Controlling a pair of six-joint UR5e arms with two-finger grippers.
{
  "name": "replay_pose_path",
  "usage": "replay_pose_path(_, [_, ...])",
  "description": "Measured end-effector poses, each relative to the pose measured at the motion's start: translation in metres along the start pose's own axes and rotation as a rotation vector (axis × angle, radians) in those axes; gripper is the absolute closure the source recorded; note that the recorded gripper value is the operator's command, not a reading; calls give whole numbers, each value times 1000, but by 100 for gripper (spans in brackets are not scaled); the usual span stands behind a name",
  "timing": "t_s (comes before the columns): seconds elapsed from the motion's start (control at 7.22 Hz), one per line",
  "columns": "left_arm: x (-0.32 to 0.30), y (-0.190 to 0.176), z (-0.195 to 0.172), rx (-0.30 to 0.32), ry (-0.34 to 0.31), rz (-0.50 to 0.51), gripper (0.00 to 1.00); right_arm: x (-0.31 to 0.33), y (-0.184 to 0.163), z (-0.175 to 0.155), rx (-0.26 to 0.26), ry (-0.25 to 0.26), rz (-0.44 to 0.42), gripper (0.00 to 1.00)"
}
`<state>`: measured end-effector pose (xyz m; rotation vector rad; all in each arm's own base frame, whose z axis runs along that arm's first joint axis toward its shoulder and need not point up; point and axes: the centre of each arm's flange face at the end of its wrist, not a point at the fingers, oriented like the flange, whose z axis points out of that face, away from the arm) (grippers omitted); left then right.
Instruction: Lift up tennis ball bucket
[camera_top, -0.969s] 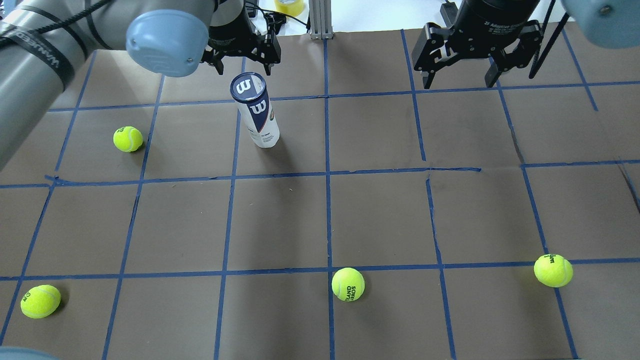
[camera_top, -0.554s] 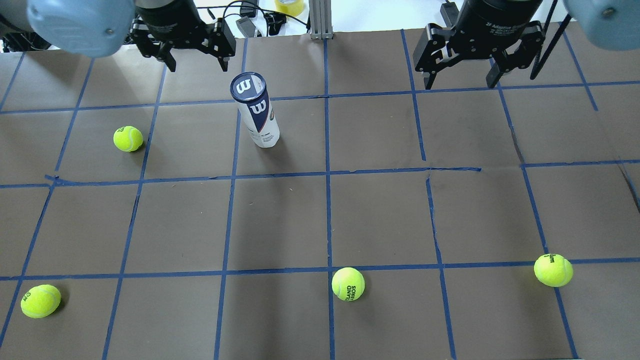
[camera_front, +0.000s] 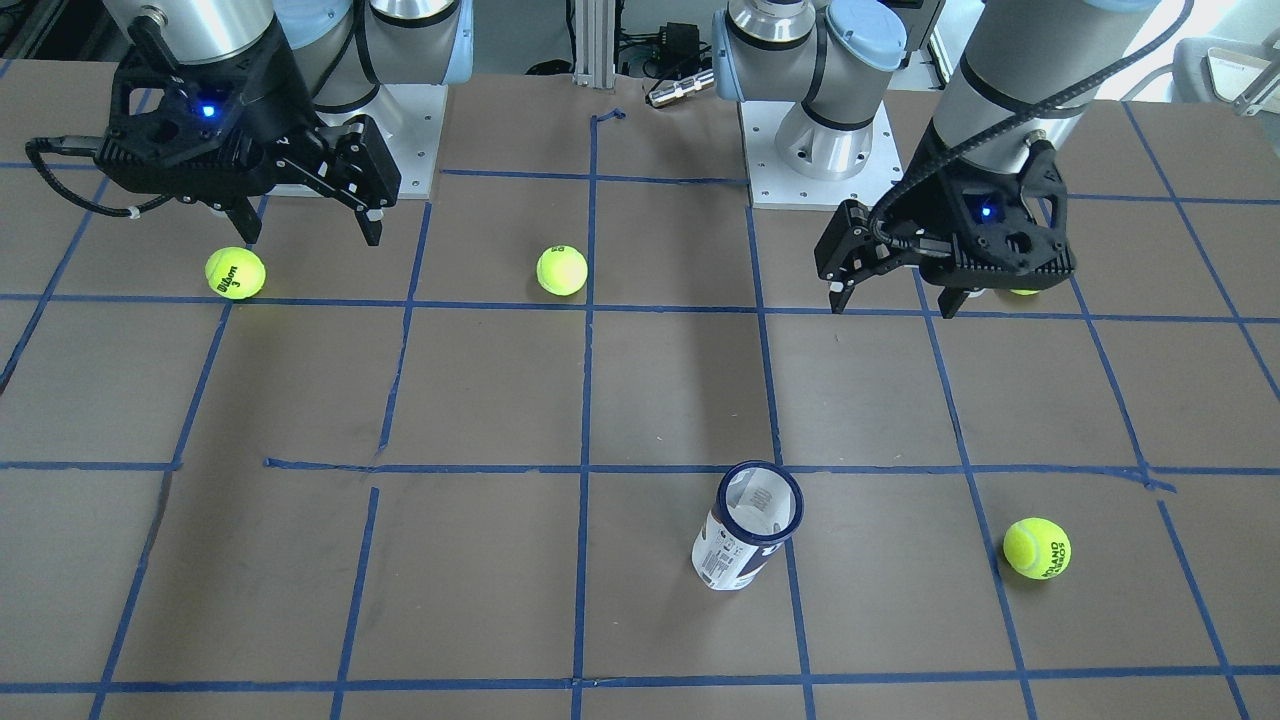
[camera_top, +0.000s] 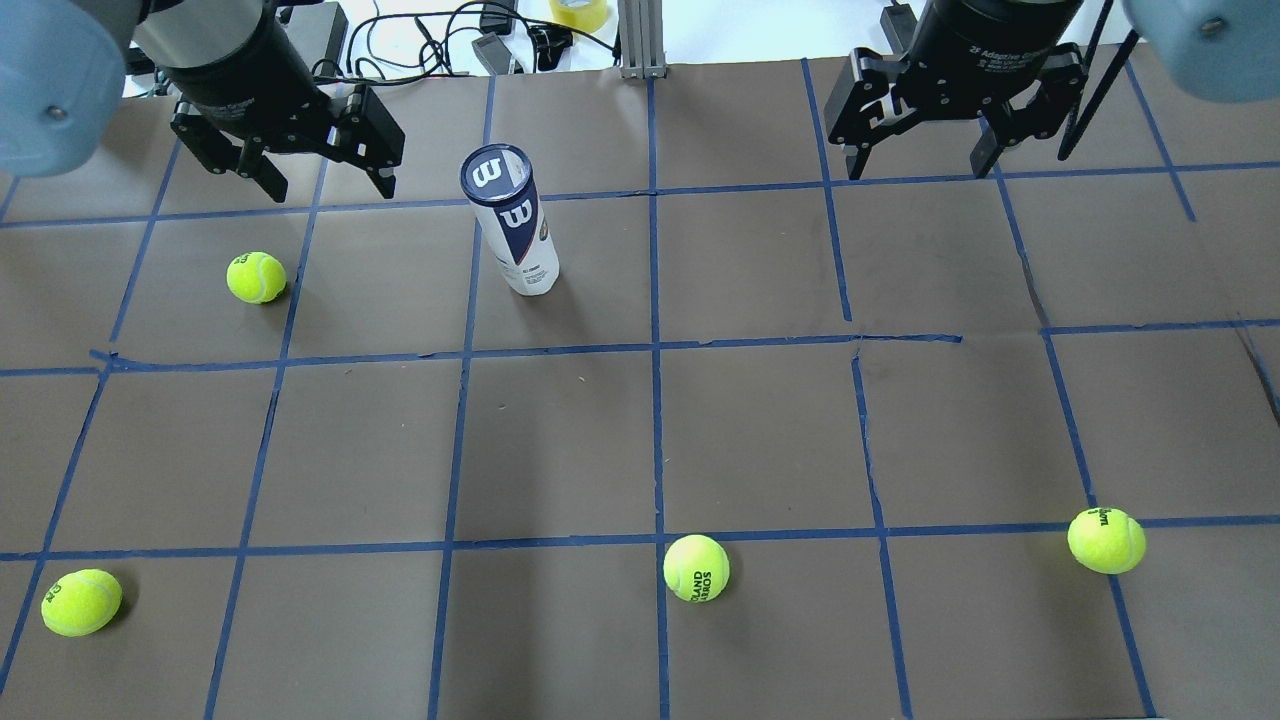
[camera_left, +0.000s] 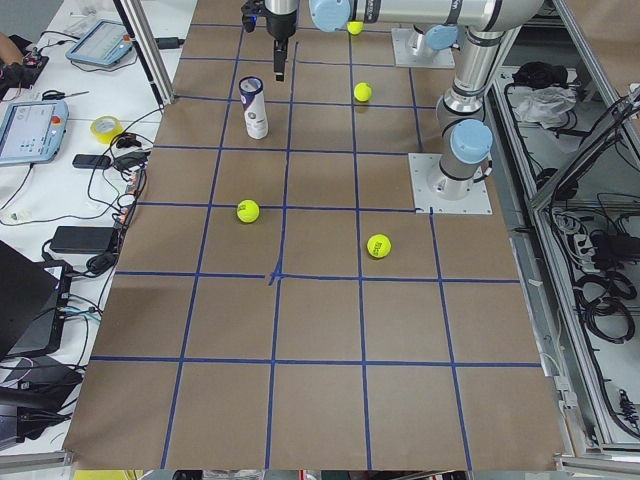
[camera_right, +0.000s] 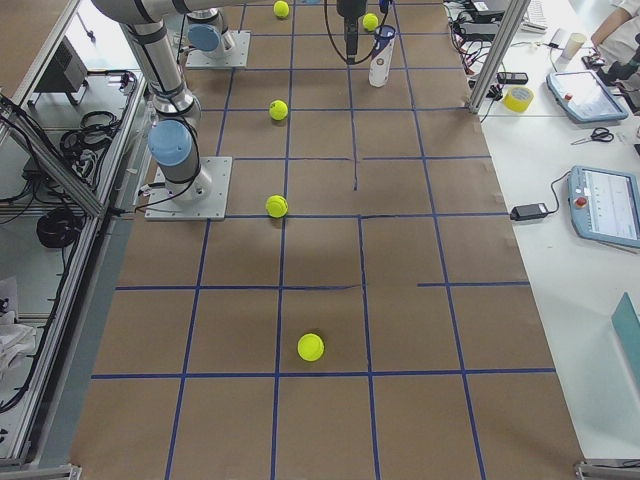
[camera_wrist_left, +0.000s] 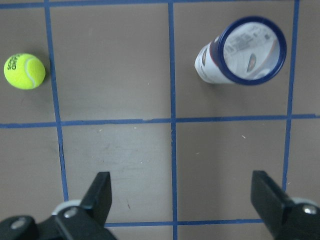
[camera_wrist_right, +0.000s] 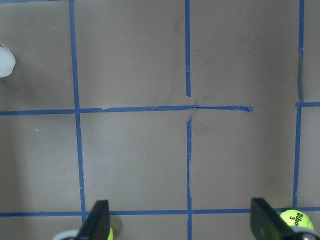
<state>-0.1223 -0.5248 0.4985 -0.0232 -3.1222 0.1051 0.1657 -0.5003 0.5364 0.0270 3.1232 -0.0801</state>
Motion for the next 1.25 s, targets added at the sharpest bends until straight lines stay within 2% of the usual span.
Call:
replay_pose_path(0.42, [-6,18,-7,5,14,-14,0,-2,1,-2,7,-6,-2,0])
replay_pose_path(1.25, [-10,29,-14,-5,8,-23,0,0,1,-1,5,-1,0,0])
